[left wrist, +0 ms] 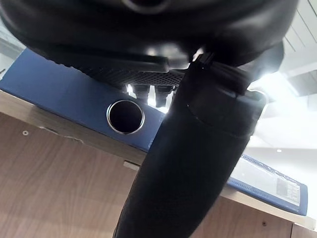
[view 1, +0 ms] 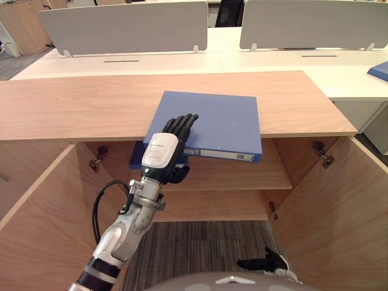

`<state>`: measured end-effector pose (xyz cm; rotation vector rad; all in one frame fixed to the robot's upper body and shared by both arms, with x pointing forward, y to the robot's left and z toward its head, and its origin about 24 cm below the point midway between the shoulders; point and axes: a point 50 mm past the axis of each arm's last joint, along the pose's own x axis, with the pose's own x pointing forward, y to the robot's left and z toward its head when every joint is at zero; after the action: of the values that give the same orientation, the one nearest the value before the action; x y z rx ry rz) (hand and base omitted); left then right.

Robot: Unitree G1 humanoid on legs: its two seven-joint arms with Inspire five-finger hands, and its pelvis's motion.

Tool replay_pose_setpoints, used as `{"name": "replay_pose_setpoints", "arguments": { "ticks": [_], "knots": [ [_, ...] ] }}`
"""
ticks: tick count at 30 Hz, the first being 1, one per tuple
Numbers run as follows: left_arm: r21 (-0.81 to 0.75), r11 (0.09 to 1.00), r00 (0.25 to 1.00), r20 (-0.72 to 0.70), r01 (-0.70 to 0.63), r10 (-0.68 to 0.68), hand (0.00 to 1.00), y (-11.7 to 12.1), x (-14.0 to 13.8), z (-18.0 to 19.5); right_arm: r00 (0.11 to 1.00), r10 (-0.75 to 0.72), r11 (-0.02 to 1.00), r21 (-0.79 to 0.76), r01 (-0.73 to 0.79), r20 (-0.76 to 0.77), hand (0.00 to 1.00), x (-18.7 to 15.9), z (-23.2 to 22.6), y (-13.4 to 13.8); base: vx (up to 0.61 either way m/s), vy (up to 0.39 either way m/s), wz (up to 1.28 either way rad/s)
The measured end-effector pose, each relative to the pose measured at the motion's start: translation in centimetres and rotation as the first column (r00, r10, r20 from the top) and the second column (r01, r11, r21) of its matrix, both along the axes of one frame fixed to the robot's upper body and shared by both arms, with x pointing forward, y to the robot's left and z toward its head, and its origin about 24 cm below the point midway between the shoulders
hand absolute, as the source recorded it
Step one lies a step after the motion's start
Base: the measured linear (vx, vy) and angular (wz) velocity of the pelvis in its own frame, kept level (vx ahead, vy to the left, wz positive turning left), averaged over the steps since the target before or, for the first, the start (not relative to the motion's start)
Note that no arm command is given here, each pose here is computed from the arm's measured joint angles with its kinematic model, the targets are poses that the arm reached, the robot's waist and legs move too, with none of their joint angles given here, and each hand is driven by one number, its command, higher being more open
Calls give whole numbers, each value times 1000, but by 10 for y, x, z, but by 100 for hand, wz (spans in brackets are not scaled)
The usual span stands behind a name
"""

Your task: Walk over to the cabinet, pick up the folder, carry it to the office cabinet, place the folder inside the office cabinet, then close the office cabinet door

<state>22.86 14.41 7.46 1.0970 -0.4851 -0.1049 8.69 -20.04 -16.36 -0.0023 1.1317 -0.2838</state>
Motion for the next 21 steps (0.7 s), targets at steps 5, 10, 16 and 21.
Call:
{"name": "replay_pose_setpoints", "arguments": {
  "ticks": [5, 10, 16, 21],
  "knots": [
    [22, 999, 1000, 11, -27, 27, 0, 0, 6, -1, 1000, 1, 1000, -1, -1, 2, 100, 1, 0, 0, -35, -17, 1],
    [-6, 998, 993, 95, -67, 67, 0, 0, 15, 11, 1000, 1, 1000, 0, -1, 5, 100, 2, 0, 0, -44, -27, 0],
    [-81, 992, 981, 156, -100, 112, 0, 0, 21, 23, 1000, 1, 1000, 2, -1, 10, 100, 4, 1, 1, -23, -32, 5],
    [-175, 978, 984, 118, -109, 131, 0, -1, 15, 21, 1000, -3, 1000, 4, 3, 13, 100, 5, 1, 2, -10, -14, -2]
  ]
}}
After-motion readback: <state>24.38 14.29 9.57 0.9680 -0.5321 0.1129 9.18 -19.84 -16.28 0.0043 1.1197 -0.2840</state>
